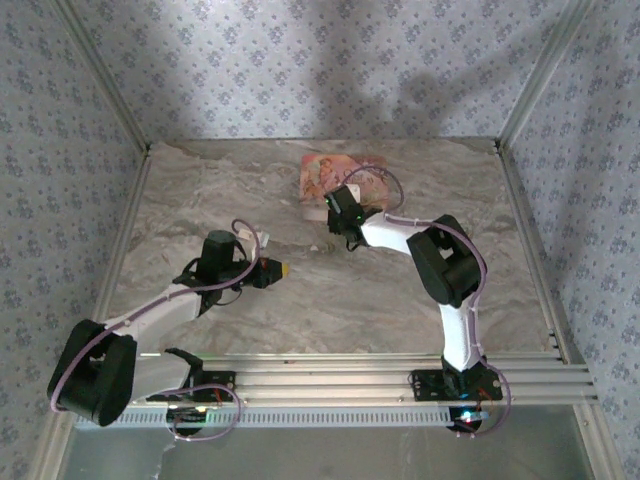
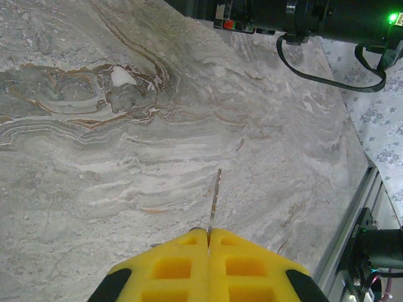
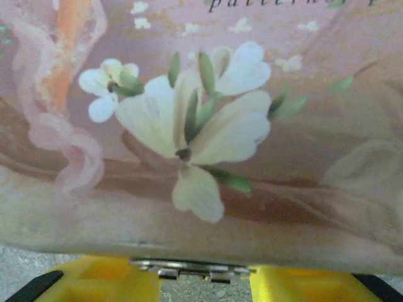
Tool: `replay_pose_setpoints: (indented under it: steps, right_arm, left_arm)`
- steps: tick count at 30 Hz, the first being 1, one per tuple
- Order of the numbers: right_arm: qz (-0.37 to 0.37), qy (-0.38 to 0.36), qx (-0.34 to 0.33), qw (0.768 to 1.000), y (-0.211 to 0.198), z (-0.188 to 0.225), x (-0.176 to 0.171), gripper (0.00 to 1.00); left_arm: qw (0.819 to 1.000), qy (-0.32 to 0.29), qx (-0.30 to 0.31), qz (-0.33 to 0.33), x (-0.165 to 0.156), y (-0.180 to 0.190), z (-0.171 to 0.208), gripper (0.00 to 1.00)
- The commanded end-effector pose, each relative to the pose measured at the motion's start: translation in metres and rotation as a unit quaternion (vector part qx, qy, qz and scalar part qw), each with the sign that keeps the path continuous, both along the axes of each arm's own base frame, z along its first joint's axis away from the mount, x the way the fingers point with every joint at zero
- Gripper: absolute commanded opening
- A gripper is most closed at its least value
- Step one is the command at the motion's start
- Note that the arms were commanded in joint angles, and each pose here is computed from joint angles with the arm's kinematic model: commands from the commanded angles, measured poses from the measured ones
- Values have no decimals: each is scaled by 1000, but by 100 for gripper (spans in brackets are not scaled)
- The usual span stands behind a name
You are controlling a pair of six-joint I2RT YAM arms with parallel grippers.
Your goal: Unlock a padlock with a key
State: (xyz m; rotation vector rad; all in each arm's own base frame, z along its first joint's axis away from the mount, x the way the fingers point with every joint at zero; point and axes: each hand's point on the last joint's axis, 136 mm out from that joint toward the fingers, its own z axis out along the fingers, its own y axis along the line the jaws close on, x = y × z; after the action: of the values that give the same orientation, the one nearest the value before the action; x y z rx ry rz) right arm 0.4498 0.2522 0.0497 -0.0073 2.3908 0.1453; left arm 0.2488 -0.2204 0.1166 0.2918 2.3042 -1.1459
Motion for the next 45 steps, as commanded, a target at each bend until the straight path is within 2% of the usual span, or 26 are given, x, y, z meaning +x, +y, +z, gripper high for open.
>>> replay_pose_setpoints:
  steps: [1, 3, 9, 13, 18, 26, 27, 29, 31, 34, 36, 40, 45]
  right_arm:
    - [8, 0, 0, 1000, 3, -1, 9, 41]
    - [10, 1, 2, 1000, 5, -2, 11, 39]
    - [25, 2, 12, 1000, 10, 3, 12, 12]
    - [32, 13, 34, 999, 11, 10, 4, 1]
    - [37, 40, 97, 994, 9, 23, -17, 0]
    - [38, 40, 87, 995, 1, 56, -45, 0]
    - [33, 38, 76, 996, -2, 61, -46, 0]
    - [24, 31, 59, 997, -4, 73, -44, 11]
    - [21, 20, 36, 999, -6, 83, -38, 27]
    - [30, 10, 6, 999, -4, 91, -22, 44]
    - [40, 18, -14, 999, 0, 88, -9, 47]
    - [59, 39, -37, 997, 8, 75, 28, 48]
    - [63, 62, -23, 996, 9, 55, 65, 44]
  left_arm:
    - [1000, -16, -3, -6, 3, 0, 8, 0]
    - [1000, -15, -2, -7, 1, 0, 7, 0]
    - [1000, -20, 0, -8, 0, 1, 9, 0]
    - [1000, -25, -2, -8, 0, 1, 11, 0]
    - [999, -35, -32, 3, 1, -1, 24, 0]
    - [998, -60, -8, -24, -18, 3, 28, 0]
    - [998, -61, -3, -27, -20, 4, 27, 0]
    - [998, -64, 0, -28, -21, 5, 27, 0]
    - [997, -67, -1, -27, -20, 5, 29, 0]
    - [997, -68, 0, -28, -17, 3, 31, 0]
    - [997, -67, 2, -30, -13, 1, 32, 0]
    - [997, -61, 8, -36, -8, -2, 31, 0]
    - [997, -55, 20, -42, -4, -3, 27, 0]
